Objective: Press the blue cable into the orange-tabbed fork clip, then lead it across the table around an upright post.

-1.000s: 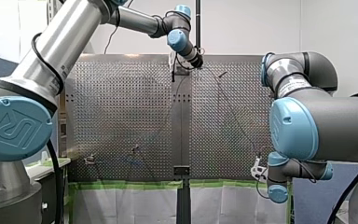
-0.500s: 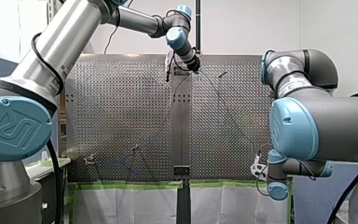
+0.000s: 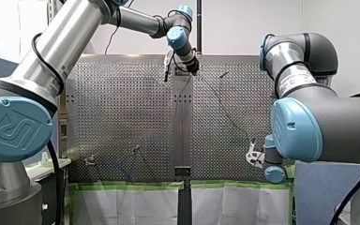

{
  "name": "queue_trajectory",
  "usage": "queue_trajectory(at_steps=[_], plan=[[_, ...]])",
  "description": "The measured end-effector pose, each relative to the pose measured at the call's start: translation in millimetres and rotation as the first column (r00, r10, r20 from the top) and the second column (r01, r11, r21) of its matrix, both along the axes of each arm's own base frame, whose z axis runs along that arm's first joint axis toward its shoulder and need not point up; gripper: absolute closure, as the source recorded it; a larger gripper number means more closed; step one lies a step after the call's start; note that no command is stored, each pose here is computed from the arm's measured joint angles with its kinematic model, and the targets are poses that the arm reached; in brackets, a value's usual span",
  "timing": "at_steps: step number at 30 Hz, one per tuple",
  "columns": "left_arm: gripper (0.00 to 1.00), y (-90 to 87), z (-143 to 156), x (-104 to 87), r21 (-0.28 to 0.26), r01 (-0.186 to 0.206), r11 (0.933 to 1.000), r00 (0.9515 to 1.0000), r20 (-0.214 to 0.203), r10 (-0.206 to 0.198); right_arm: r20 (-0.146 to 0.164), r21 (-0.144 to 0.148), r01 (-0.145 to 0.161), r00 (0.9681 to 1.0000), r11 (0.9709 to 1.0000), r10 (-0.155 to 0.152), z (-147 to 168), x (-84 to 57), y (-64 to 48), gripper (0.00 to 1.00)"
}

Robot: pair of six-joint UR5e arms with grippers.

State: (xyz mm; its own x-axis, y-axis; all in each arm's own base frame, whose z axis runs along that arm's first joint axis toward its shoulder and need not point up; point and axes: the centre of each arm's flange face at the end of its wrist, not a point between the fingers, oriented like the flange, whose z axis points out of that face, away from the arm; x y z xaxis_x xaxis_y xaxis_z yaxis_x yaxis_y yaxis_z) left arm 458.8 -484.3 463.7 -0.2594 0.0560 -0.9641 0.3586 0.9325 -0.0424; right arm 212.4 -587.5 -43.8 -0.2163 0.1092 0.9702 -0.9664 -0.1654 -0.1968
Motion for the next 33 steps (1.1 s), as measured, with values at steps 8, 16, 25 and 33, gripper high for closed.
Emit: queue_trajectory(at_steps=[8,16,25,33], plan=[[0.06,4.3,0.3,0.9,0.031,-0.045,0.9985,0.9989,0.015,0.045,0.011,-0.033,-0.036,0.9993,0.9988,0.036,44.7,17.4,-16.8,1.00],[0.06,8.5,-1.5,-2.8,0.091,-0.063,0.9939,0.9980,0.007,0.063,0.032,-0.066,-0.047,0.9983,0.9967,0.049,91.9,25.1,-33.5,1.00],[0.06,5.7,-2.7,-8.7,0.126,-0.039,0.9913,0.9992,-0.001,0.039,0.050,-0.092,-0.071,0.9958,0.9932,0.076,144.5,32.9,-43.5,1.00],[0.06,2.2,-2.4,-11.1,0.121,-0.010,0.9926,0.9999,-0.005,0.010,0.049,-0.111,-0.080,0.9951,0.9906,0.086,189.6,40.9,-45.1,1.00]])
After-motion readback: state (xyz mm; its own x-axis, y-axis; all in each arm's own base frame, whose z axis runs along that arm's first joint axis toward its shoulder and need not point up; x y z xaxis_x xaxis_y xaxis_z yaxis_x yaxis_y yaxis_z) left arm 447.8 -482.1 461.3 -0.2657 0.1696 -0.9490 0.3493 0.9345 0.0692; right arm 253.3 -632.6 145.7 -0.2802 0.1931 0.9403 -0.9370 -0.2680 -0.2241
